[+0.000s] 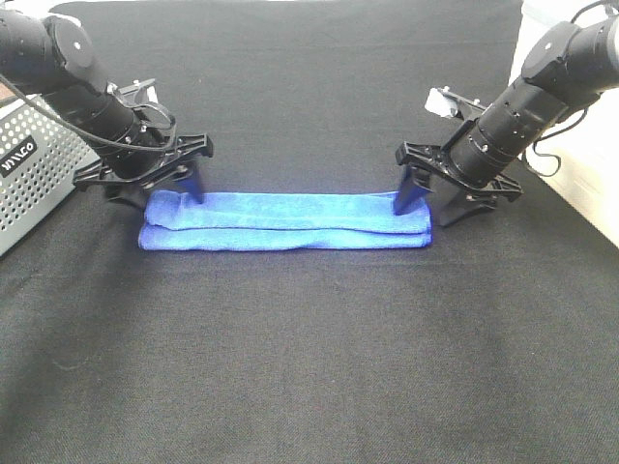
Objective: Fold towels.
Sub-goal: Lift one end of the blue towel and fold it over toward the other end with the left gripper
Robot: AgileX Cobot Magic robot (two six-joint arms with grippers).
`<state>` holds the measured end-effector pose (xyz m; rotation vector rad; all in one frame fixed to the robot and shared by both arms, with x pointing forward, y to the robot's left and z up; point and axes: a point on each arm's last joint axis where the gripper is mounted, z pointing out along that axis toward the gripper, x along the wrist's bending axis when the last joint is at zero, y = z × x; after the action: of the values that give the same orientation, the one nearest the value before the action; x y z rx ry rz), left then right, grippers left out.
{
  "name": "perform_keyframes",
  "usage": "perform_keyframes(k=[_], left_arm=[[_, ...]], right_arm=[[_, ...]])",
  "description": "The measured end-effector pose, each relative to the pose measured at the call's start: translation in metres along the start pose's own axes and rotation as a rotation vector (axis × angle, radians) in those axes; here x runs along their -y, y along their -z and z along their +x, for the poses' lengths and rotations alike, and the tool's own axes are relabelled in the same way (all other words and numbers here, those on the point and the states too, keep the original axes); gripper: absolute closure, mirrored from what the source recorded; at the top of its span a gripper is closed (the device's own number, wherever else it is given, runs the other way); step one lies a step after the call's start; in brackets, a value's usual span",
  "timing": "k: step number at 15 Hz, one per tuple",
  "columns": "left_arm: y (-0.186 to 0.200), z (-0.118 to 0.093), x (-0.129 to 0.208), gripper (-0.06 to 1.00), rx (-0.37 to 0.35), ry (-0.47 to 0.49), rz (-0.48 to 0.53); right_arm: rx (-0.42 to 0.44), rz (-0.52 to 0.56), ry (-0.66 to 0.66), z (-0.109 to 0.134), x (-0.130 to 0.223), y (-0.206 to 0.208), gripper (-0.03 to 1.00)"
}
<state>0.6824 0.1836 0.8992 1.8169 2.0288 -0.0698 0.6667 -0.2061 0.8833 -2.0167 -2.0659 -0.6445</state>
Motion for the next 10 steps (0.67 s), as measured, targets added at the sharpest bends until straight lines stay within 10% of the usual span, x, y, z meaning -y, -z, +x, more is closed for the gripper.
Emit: perform_keyframes(k=[10], left_arm=[[-0.002, 0.008, 0.003, 0.19, -0.083, -0.01, 0.03]], right_arm=[[-0.017, 0.078, 0.007, 0.002, 0.007, 0.001, 0.18]])
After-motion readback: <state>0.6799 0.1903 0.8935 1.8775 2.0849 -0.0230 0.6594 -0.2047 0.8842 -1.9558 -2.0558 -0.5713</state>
